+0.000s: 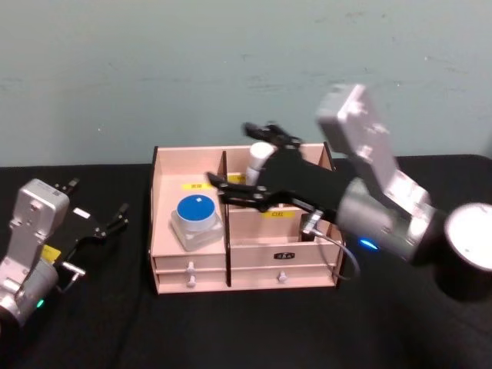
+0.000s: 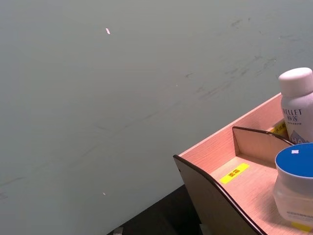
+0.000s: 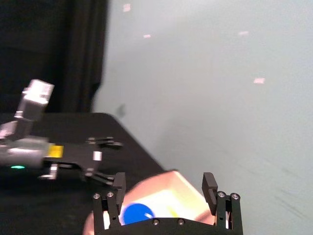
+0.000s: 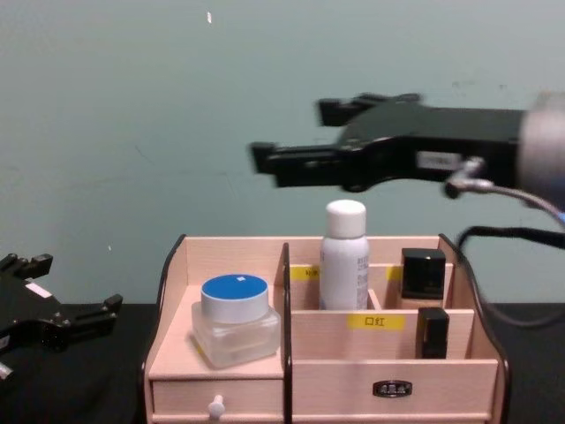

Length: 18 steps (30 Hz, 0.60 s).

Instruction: Pick up the facial cleanser and watermelon frost from the table and place them into the tiered storage box.

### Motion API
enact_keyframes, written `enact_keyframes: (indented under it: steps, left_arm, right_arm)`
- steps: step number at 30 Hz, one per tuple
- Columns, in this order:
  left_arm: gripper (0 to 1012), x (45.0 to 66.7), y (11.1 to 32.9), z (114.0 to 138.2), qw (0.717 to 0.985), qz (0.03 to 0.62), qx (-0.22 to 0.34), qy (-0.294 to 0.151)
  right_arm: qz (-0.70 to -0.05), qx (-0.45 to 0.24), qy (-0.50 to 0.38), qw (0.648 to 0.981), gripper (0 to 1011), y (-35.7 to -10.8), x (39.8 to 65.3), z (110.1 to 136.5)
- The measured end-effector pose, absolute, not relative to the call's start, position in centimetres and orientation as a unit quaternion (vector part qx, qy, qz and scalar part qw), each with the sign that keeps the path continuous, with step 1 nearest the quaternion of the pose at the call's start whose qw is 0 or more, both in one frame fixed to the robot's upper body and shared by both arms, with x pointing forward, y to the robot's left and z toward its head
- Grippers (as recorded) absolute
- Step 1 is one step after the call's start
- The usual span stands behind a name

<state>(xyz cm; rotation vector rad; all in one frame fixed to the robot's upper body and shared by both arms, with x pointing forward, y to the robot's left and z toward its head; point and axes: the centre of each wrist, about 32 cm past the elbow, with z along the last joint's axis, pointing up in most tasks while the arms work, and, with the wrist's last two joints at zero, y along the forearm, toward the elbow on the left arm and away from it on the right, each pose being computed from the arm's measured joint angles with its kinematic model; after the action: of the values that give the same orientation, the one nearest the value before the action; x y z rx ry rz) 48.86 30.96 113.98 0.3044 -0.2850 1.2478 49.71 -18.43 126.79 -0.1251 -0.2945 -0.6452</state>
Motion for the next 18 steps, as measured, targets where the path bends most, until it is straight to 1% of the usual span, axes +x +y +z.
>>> enact_keyframes:
  steps: [1, 3, 4, 7, 10, 16, 18]
  left_arm:
    - [1010, 48.9, 31.0, 114.0, 0.791, 0.58, 0.142, -0.132]
    - [1010, 48.9, 31.0, 114.0, 0.791, 0.58, 0.141, -0.132]
    - [1010, 48.9, 31.0, 114.0, 0.791, 0.58, 0.142, -0.132]
    - [1010, 48.9, 31.0, 114.0, 0.791, 0.58, 0.141, -0.132]
    - [1010, 48.9, 31.0, 114.0, 0.791, 0.58, 0.142, -0.132]
    - [1010, 48.9, 31.0, 114.0, 0.791, 0.58, 0.141, -0.132]
    - [1010, 48.9, 31.0, 114.0, 0.791, 0.58, 0.141, -0.132]
  right_arm:
    - [-0.338, -0.056, -0.148, 0.928, 1003, -19.1, 48.9, 126.6]
    - [-0.359, -0.051, -0.151, 0.92, 1002, -19.7, 48.2, 126.2]
    - [-0.383, -0.047, -0.156, 0.91, 1003, -20.3, 47.4, 125.7]
    - [-0.416, -0.043, -0.162, 0.894, 1002, -21.3, 46.4, 125.0]
    - [-0.468, -0.048, -0.162, 0.867, 1002, -22.9, 45.2, 123.6]
    - [-0.537, -0.05, -0.148, 0.829, 1002, -25.4, 43.8, 121.4]
    - [-0.551, -0.051, -0.143, 0.82, 1003, -25.9, 43.5, 121.0]
